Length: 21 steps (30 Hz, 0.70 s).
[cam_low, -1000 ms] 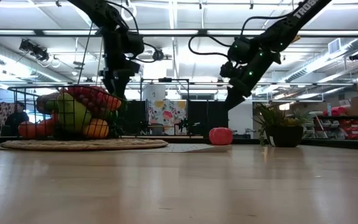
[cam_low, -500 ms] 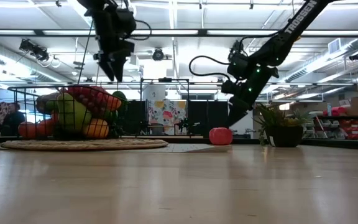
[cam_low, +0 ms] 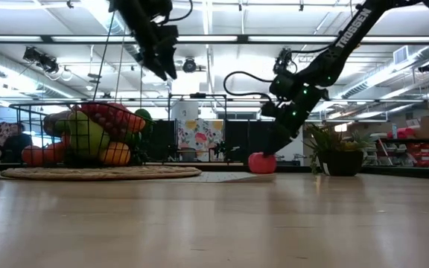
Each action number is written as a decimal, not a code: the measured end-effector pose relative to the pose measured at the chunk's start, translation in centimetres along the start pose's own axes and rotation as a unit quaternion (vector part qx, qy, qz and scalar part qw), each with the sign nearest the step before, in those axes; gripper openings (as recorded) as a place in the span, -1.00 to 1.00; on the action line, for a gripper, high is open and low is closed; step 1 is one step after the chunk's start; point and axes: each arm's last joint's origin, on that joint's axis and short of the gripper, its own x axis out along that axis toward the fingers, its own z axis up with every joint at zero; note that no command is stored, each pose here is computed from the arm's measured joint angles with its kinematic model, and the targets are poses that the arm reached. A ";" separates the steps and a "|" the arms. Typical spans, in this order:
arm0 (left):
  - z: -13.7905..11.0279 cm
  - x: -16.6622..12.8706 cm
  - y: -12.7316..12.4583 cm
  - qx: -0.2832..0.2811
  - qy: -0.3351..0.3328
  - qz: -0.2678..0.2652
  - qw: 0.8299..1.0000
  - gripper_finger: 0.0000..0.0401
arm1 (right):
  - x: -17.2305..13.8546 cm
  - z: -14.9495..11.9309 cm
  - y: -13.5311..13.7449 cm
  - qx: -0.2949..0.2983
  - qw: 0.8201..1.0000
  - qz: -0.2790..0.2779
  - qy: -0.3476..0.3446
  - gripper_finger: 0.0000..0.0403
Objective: Build produce basket
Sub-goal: Put the orange pumpkin into the wire basket
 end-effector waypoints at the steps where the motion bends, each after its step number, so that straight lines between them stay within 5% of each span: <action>1: 0.1 0.0 -0.3 0.004 -0.001 -0.004 1.000 0.56 | 0.3 -0.1 0.0 0.002 1.000 -0.003 0.001 0.37; 11: 0.4 -0.3 -2.3 0.026 -0.009 -0.025 0.999 0.56 | 0.6 0.1 -0.1 0.003 1.000 -0.015 -0.014 0.59; 21: 0.4 -0.3 -2.3 0.017 -0.010 -0.025 1.000 0.56 | 1.5 0.0 -0.2 0.000 1.000 -0.006 -0.021 0.57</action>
